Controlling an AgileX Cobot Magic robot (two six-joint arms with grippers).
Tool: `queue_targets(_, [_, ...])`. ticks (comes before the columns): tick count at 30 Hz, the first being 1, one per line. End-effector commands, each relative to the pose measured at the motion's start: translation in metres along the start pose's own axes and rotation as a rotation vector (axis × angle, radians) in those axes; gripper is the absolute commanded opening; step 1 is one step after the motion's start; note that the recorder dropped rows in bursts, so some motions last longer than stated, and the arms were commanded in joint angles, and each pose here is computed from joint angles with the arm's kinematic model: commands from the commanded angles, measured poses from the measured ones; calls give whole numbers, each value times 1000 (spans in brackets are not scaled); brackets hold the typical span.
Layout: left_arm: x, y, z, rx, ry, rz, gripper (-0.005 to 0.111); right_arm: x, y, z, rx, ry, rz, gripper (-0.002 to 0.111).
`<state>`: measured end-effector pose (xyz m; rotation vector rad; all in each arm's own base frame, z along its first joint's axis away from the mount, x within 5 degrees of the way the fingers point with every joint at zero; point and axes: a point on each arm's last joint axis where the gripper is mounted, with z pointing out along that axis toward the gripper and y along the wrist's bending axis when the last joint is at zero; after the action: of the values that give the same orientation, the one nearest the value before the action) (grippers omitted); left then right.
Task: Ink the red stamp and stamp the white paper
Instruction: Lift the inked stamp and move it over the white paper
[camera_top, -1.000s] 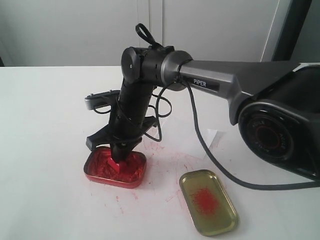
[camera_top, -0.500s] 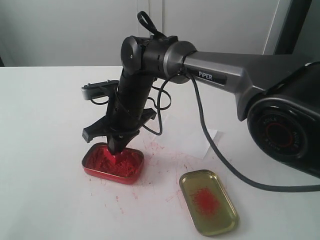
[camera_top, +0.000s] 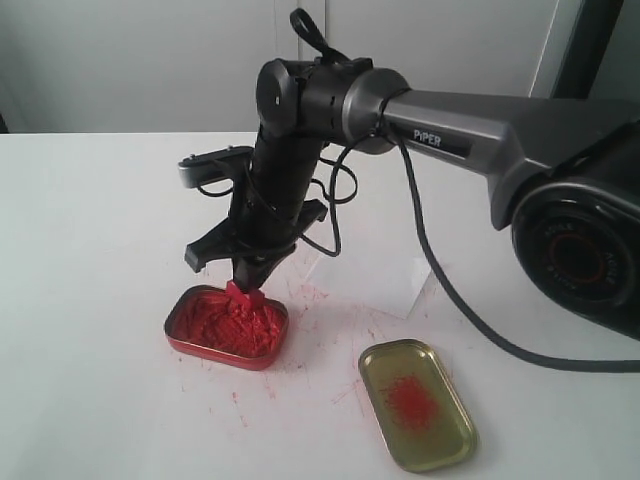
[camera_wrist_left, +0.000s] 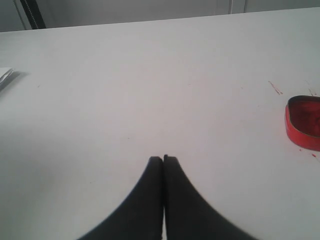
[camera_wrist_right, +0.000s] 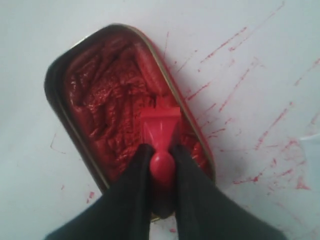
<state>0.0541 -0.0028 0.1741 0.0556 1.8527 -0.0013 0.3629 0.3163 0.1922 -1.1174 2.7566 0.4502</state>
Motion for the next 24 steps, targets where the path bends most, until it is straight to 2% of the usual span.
queue_targets(1, [0,0,0,2,-4,1,0,1,-6,-19,86,-13,1,0])
queue_targets(9, [0,0,0,2,-4,1,0,5,-36,-26,131,-7,91,0])
queue_targets(16, [0,0,0,2,-4,1,0,13,-74,-36,234,2,211,0])
queue_targets(24, [0,0,0,2,-4,1,0,20,-95,-33,305,33,326,0])
